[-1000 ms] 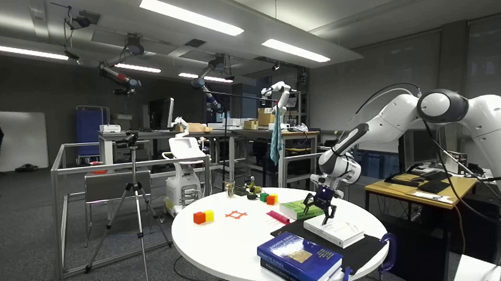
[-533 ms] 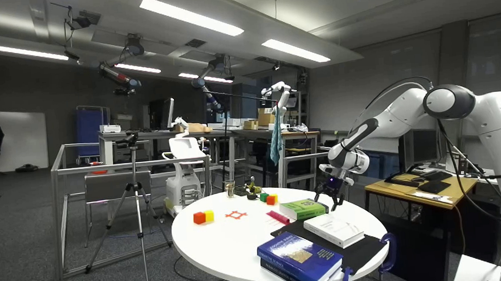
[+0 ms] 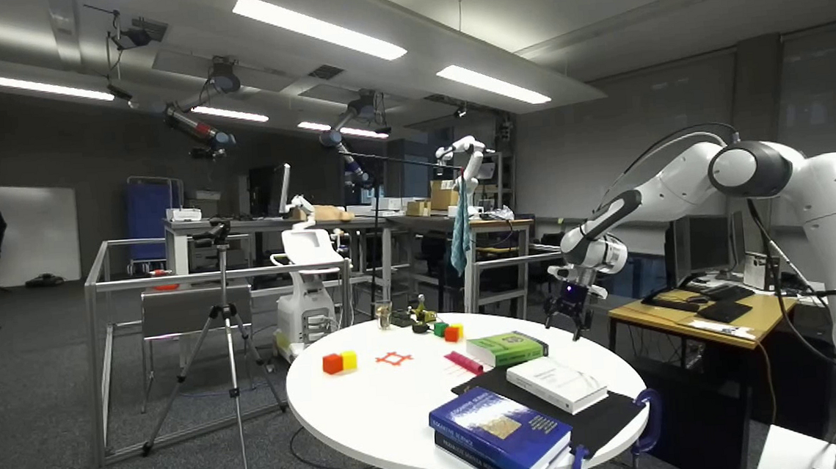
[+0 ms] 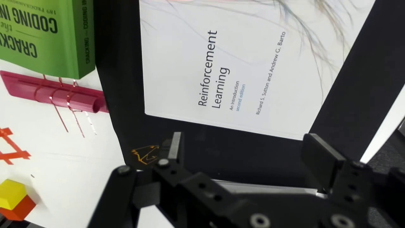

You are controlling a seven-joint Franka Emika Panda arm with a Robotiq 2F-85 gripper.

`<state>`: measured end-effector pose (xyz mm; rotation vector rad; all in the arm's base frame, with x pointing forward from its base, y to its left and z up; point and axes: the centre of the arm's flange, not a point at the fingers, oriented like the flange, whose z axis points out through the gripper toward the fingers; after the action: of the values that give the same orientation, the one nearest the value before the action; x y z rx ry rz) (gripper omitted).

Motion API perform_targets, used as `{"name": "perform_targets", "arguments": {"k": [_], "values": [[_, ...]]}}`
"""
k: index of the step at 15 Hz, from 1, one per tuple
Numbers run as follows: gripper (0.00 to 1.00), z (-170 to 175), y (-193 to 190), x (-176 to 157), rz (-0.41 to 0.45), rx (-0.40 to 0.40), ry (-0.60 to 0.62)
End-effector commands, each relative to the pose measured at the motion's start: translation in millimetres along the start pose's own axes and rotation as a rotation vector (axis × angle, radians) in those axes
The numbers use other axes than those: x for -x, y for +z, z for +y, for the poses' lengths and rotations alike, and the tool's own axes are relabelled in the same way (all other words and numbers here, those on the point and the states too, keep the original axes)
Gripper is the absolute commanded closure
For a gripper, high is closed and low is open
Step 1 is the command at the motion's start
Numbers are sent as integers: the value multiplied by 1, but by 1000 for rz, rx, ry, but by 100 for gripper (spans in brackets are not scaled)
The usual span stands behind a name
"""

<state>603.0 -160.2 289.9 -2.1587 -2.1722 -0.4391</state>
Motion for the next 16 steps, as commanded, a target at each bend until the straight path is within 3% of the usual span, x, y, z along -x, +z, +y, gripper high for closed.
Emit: {"name": "perform_targets", "arguments": {"k": [1,6,8,9,13,16], "values": [[0,6,-17,27,19,-9,30],[0,-4,-11,72,-19,-37,73],[0,-9,-11,81,23,-106,113],[0,-17,-2,70,0,-59,98],[0,-18,-1,79,23,-92,112],[0,-20,14,74,33,-29,111]]}}
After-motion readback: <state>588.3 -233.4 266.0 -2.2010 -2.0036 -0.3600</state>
